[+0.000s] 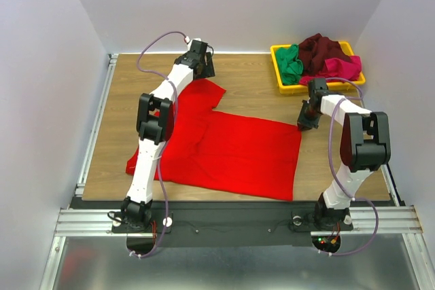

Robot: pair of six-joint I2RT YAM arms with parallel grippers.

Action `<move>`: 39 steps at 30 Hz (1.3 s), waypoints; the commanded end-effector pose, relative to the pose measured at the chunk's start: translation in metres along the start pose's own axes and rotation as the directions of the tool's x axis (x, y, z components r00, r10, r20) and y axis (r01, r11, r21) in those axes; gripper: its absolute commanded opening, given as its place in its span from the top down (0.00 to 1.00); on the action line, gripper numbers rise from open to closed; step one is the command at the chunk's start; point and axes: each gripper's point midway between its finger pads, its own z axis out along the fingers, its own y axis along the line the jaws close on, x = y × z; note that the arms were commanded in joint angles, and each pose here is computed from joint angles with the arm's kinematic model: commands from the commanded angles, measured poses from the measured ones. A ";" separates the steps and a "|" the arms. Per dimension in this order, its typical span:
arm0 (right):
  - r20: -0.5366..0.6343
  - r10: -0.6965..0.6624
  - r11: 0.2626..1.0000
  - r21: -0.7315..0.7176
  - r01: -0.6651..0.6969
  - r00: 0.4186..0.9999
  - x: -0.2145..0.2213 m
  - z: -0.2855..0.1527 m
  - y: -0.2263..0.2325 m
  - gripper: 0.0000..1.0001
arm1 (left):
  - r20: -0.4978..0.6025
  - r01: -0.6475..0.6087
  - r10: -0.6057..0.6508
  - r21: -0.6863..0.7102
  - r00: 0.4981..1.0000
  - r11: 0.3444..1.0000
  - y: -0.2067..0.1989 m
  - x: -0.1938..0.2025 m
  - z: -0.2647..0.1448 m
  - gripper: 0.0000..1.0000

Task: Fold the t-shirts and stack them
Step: Fold the tshirt

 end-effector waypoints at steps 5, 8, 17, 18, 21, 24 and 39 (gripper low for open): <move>-0.081 -0.008 0.999 -0.050 0.004 0.997 0.026 0.006 0.005 0.90 | 0.171 0.090 -0.081 -0.049 0.982 0.995 0.007 -0.050 -0.003 0.15; -0.083 -0.009 0.998 -0.062 0.003 0.996 0.026 0.006 0.008 0.90 | 0.156 0.103 -0.094 -0.051 0.983 0.993 0.009 -0.043 0.006 0.16; -0.085 -0.007 0.995 -0.096 -0.001 0.996 0.023 0.004 0.015 0.90 | 0.124 0.115 -0.103 -0.097 0.987 0.989 0.024 -0.027 0.025 0.21; -0.089 -0.007 0.995 -0.100 -0.002 0.996 0.024 0.005 0.016 0.90 | 0.126 0.117 -0.104 -0.101 0.987 0.988 0.024 -0.027 0.026 0.22; -0.092 -0.009 0.994 -0.107 -0.001 0.996 0.024 0.005 0.017 0.90 | 0.127 0.108 -0.093 -0.116 0.987 0.987 0.027 -0.027 0.028 0.25; -0.091 -0.008 0.994 -0.112 -0.002 0.996 0.023 0.004 0.018 0.90 | 0.128 0.096 -0.080 -0.129 0.989 0.987 0.029 -0.026 0.031 0.29; -0.088 -0.002 0.991 -0.132 -0.010 0.996 0.020 0.001 0.023 0.90 | 0.048 -0.039 0.047 -0.157 0.998 0.987 0.029 0.005 0.040 0.37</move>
